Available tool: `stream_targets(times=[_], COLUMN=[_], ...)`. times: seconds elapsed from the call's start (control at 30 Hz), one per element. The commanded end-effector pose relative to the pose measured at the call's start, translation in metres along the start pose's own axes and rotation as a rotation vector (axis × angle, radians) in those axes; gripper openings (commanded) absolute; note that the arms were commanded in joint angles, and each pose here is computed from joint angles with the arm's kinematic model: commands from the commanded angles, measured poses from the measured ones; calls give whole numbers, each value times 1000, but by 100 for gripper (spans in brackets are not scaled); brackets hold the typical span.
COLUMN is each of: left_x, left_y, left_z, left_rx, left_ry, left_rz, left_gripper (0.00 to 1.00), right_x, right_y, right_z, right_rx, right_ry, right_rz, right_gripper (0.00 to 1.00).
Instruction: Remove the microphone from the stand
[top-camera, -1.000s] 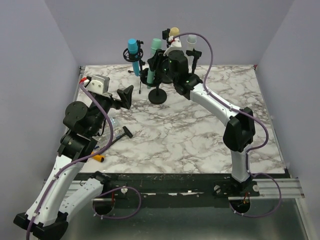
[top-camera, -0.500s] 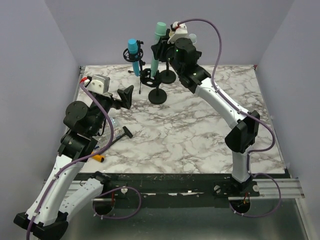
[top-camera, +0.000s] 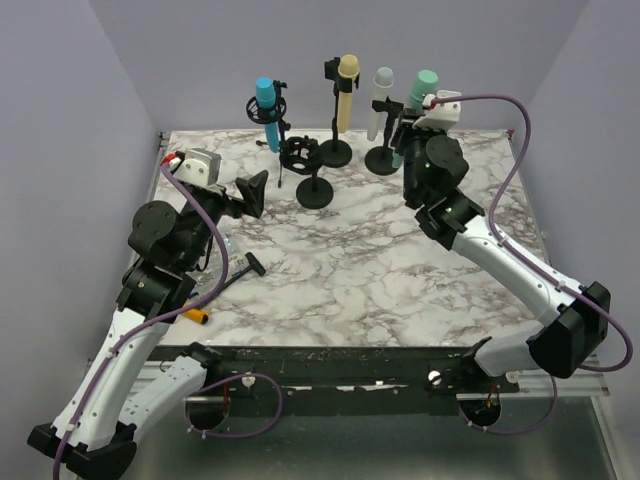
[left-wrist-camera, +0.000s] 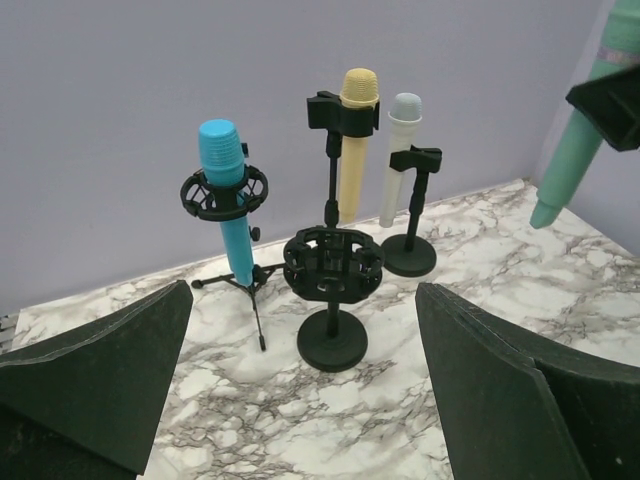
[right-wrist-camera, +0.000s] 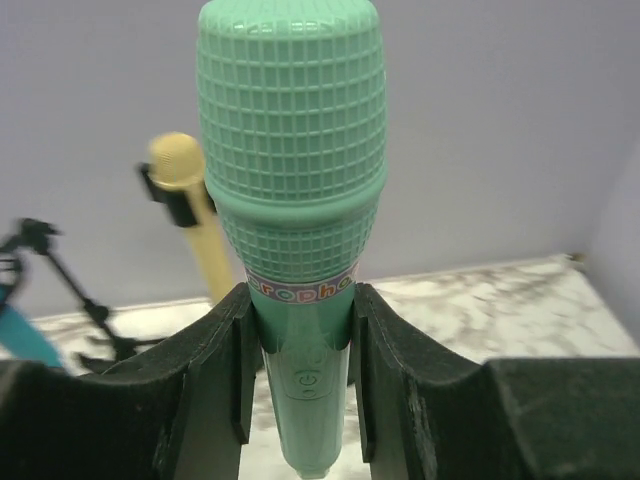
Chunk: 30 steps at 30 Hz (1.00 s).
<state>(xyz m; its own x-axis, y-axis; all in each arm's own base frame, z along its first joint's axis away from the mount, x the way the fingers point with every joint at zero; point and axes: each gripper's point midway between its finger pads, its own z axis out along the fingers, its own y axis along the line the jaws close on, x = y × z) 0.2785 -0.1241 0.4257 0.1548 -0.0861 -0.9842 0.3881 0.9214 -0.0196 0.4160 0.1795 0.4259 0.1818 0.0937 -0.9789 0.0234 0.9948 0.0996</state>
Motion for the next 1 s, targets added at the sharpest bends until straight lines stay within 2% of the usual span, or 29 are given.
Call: stream_targets(times=[0.0,0.13,0.17,0.23,0.43,0.53,0.63,0.83,0.97], left_x=[-3,2,2,4,9,10,11,13,13], left_y=[-9,-16,-17,-25,-34,-35,-35,-38,-36], left_z=[2,6,7,8,11,11,11,12,12], left_rx=[39,67,72,107,145,144,140,150,141], left_ry=[-8,12,14,23,44,43,42,49,48], left_rz=[-21,-31,-34,-45,-62,-58,-54,-49,-41], left_gripper=[98,98,98,99,98,98,99,98,99], right_x=[36,101,122,155,248,287,303,327,350], right_y=[-82,-156,-171,-211,-280,-293,-301,-322,-314], right_z=[0,11,12,14,13,10,7,-1,-6], right_rx=[316,421,438,514,591,571,560,510,441], right_ry=[39,236,320,464,848,1000,1054,1110,1145], right_rz=[-174,-274,-308,-352,-629,-720,-752,-641,-582], right_gripper=[5,2,4,1,1,1,1,1,9])
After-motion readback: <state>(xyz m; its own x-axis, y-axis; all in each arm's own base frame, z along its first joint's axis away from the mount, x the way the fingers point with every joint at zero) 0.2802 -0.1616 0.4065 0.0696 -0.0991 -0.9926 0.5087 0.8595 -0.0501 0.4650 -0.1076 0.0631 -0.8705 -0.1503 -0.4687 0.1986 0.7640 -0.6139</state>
